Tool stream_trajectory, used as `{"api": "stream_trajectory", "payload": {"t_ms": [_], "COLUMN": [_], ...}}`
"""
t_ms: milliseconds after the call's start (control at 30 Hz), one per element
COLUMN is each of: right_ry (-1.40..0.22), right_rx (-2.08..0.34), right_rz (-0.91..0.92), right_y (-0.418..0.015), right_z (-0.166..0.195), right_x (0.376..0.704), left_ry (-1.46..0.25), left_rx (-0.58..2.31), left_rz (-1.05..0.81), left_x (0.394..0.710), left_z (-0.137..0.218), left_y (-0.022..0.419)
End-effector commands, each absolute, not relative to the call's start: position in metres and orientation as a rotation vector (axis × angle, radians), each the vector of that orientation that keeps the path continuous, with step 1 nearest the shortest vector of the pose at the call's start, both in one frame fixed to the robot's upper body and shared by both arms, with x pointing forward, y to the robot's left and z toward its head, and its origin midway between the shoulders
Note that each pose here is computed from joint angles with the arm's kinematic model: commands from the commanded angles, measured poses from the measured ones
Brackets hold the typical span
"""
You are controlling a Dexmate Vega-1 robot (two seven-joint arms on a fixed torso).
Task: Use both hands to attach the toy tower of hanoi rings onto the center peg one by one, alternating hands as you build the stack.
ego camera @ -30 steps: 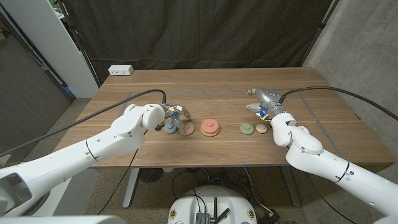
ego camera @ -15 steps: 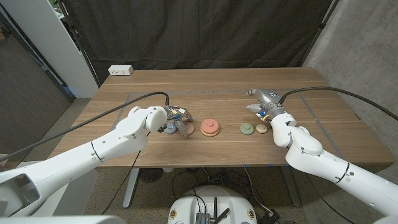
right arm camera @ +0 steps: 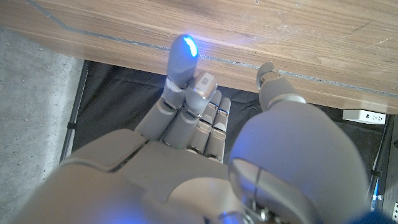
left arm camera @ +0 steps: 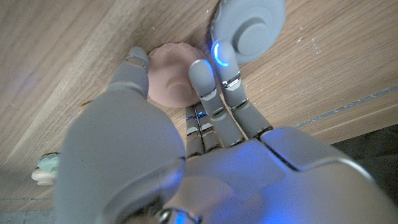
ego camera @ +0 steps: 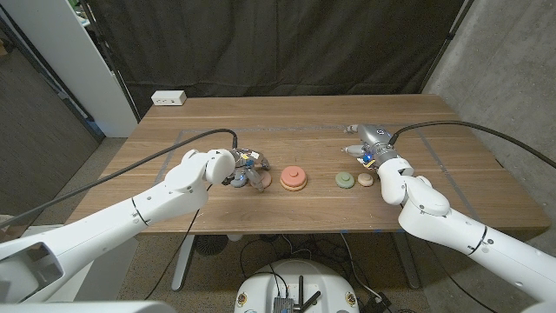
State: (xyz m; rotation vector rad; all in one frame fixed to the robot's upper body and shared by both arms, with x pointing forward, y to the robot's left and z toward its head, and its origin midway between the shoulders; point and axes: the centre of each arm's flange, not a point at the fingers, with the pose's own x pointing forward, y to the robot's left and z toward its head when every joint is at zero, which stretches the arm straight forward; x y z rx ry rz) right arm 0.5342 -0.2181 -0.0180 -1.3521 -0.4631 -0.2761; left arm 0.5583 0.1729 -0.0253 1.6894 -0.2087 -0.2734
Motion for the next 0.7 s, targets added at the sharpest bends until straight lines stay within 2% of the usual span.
{"api": "stream_trajectory", "payload": {"t_ms": [33, 700], "right_ry": [-0.457, -0.448], "right_rx": [-1.350, -1.335], "right_rz": [-0.275, -0.273], "right_y": [-0.2156, -0.2158], "right_z": [-0.0185, -0.0245], "right_x": [0.5359, 0.5359], "left_ry": [-0.186, -0.162], "left_rx": [1.682, 1.701], "left_rz": [-0.288, -0.275], "left_x": [0.5622, 0.5538], "left_z": [-0.0333, -0.0297], "left_y": [0.1758, 0.1767]}}
